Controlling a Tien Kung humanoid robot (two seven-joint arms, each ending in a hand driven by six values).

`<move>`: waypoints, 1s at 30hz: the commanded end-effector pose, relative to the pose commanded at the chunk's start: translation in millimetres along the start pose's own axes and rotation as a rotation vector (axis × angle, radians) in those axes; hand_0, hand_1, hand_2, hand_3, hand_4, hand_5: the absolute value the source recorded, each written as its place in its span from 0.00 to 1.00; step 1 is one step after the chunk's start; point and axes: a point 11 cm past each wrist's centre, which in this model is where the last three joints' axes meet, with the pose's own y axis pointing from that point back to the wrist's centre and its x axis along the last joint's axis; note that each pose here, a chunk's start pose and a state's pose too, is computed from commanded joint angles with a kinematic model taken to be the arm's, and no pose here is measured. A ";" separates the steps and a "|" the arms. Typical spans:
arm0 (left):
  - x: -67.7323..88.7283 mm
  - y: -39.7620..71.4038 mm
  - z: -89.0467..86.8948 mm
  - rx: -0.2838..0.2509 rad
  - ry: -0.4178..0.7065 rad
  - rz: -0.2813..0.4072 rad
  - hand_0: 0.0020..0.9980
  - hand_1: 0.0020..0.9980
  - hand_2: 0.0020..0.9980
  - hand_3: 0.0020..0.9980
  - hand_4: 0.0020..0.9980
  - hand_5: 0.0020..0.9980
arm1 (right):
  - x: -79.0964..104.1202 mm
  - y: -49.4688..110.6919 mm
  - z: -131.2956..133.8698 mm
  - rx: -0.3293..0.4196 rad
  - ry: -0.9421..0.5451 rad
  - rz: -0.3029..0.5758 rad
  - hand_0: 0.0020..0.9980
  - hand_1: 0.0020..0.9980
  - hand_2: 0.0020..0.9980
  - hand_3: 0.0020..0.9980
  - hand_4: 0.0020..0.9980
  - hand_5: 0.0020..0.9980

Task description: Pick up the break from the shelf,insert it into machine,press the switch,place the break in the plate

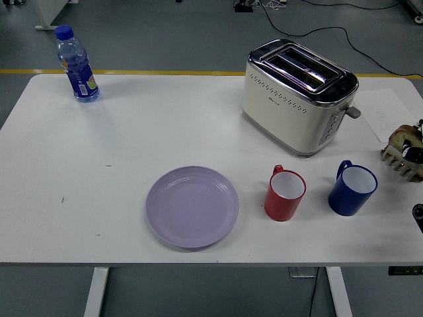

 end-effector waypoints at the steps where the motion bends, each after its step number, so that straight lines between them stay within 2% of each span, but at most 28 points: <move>1: 0.0 0.0 0.1 0.000 0.000 0.000 0.67 0.69 0.68 0.55 0.28 0.88 | 0.1 -0.1 0.0 0.000 -0.001 0.000 0.32 0.37 0.44 0.52 0.41 0.00; 6: 0.6 0.1 0.7 -0.001 0.002 0.001 0.67 0.69 0.68 0.55 0.28 0.88 | 3.7 0.1 0.4 0.009 -0.010 0.018 0.33 0.35 0.42 0.50 0.40 0.00; 11: 0.9 0.0 0.1 -0.001 0.003 0.002 0.67 0.69 0.68 0.55 0.28 0.88 | 22.0 1.2 -1.9 0.052 0.012 0.105 0.33 0.35 0.42 0.50 0.40 0.00; 12: 0.9 0.0 0.0 0.000 0.003 0.002 0.67 0.69 0.68 0.55 0.28 0.88 | 23.4 1.4 -2.2 0.056 0.014 0.111 0.28 0.32 0.42 0.49 0.38 0.00; 17: 1.1 -0.2 -1.8 0.003 -0.001 0.003 0.67 0.69 0.68 0.55 0.28 0.88 | 40.7 4.7 -3.5 0.084 0.014 0.164 0.28 0.32 0.42 0.49 0.38 0.00; 18: 1.2 -0.3 -2.2 0.004 -0.001 0.003 0.67 0.69 0.68 0.55 0.28 0.88 | 43.8 5.4 -3.3 0.087 0.013 0.172 0.24 0.30 0.41 0.48 0.38 0.00; 22: 1.4 -0.6 -4.6 0.008 -0.004 0.004 0.67 0.69 0.68 0.55 0.28 0.88 | 71.4 12.7 -6.7 0.122 -0.008 0.237 0.24 0.30 0.41 0.48 0.38 0.00; 25: 1.5 -0.7 -5.4 0.009 -0.004 0.005 0.67 0.69 0.68 0.55 0.28 0.88 | 80.9 15.5 -8.9 0.137 -0.019 0.259 0.21 0.28 0.39 0.47 0.37 0.00; 27: 2.1 -0.9 -6.7 0.012 -0.007 0.006 0.67 0.69 0.68 0.55 0.28 0.88 | 105.0 22.2 -12.3 0.167 -0.059 0.321 0.21 0.28 0.39 0.47 0.37 0.00; 29: 2.5 -1.0 -7.7 0.014 -0.009 0.006 0.67 0.69 0.68 0.55 0.28 0.88 | 121.8 28.8 -18.2 0.200 -0.099 0.367 0.21 0.28 0.39 0.47 0.37 0.00; 30: 2.6 -1.0 -7.9 0.014 -0.010 0.007 0.67 0.69 0.68 0.55 0.28 0.88 | 126.4 30.8 -20.2 0.211 -0.114 0.379 0.19 0.26 0.37 0.46 0.40 0.00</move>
